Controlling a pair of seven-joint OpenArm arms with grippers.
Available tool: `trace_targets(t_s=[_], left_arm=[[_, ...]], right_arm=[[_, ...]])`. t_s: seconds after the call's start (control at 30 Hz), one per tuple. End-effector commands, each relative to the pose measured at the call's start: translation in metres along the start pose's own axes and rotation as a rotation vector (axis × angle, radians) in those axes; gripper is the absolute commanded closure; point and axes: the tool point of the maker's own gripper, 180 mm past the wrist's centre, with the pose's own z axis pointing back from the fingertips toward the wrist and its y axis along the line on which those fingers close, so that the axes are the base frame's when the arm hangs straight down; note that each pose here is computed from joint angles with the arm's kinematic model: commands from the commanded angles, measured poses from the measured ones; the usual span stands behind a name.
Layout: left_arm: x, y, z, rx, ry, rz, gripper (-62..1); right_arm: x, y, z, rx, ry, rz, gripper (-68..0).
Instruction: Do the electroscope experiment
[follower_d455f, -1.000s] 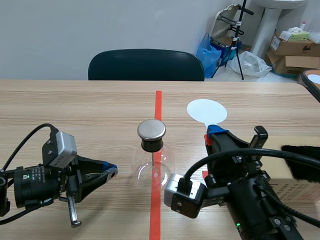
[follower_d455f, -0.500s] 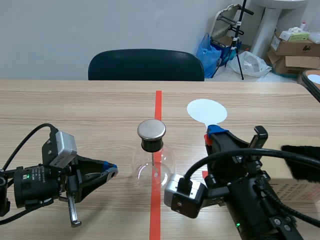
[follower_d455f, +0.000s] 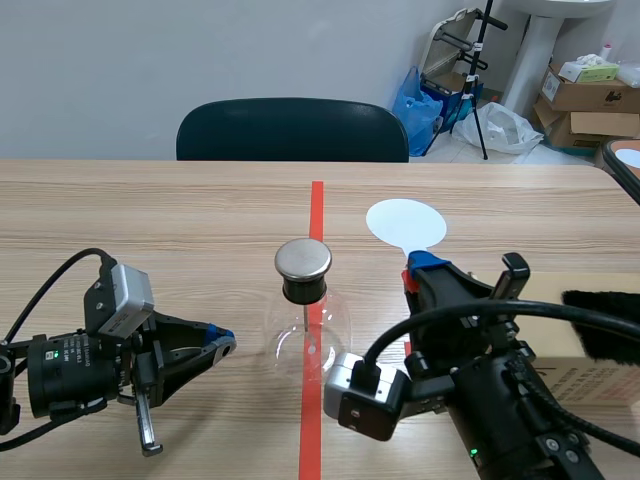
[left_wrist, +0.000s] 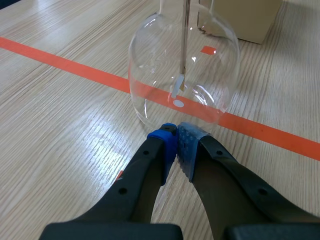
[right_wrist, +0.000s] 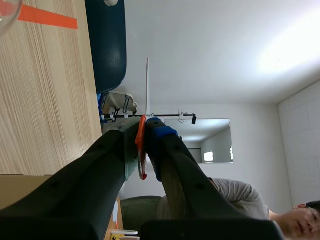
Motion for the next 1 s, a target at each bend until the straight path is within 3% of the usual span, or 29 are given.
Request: trace_targets(t_s=[0.0, 0.2, 0.63, 0.97], left_arm=[[0.010, 0.000, -0.004, 0.000, -0.037, -0.006, -3.0], [0.010, 0.000, -0.004, 0.000, -0.036, -0.006, -3.0], [0.010, 0.000, -0.004, 0.000, -0.036, -0.006, -3.0], [0.010, 0.000, -0.004, 0.000, -0.036, -0.006, -3.0]], right_arm=[[0.000, -0.003, 0.000, -0.012, -0.012, 0.011, -1.3], [0.014, -0.003, 0.000, -0.012, -0.091, 0.011, -1.3], [0.057, -0.003, 0.010, -0.011, -0.334, 0.012, -1.3], [0.066, -0.002, 0.013, -0.010, -0.390, 0.013, -1.3]])
